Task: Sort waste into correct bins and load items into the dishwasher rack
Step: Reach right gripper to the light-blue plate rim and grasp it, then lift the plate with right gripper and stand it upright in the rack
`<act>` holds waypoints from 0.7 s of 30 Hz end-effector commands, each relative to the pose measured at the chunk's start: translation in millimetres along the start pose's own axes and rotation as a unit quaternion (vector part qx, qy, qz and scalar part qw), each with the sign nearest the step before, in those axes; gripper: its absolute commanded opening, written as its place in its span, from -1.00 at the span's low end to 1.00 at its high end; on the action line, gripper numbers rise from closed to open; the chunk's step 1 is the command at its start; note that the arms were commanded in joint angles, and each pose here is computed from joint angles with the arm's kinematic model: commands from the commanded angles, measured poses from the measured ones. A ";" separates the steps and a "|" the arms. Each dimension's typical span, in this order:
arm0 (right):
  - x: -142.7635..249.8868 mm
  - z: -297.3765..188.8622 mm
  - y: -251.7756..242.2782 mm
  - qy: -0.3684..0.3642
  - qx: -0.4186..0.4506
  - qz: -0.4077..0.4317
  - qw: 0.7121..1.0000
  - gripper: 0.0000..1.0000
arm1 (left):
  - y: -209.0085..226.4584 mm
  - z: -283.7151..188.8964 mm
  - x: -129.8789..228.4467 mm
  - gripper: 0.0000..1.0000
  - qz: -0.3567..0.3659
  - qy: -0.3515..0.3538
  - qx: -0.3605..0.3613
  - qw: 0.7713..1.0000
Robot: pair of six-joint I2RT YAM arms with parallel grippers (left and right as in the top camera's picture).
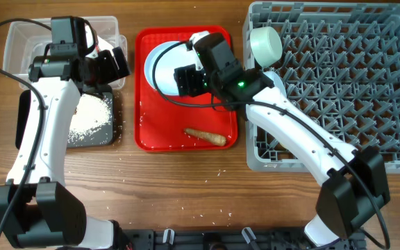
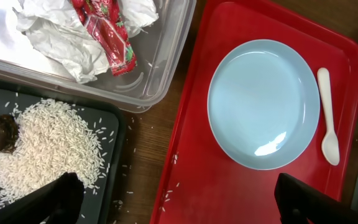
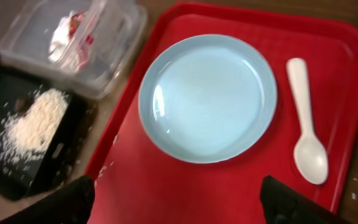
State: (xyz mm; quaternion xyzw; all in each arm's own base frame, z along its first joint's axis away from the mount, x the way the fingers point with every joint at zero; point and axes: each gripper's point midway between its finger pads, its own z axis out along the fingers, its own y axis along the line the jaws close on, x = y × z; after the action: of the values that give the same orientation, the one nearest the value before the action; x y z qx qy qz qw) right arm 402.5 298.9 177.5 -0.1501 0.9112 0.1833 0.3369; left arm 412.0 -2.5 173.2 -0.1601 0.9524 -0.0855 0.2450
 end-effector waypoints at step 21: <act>82.4 141.3 -77.2 0.070 0.092 0.234 0.965 -0.10 | 2.9 -2.4 6.8 1.00 -0.013 0.012 0.000 1.000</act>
State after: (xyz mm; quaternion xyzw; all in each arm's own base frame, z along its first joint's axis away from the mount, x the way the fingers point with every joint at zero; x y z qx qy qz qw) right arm 449.4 282.1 21.9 0.0579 0.9538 0.1622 0.2463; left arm 406.2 -2.6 170.0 -0.1678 0.9545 -0.0852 0.2315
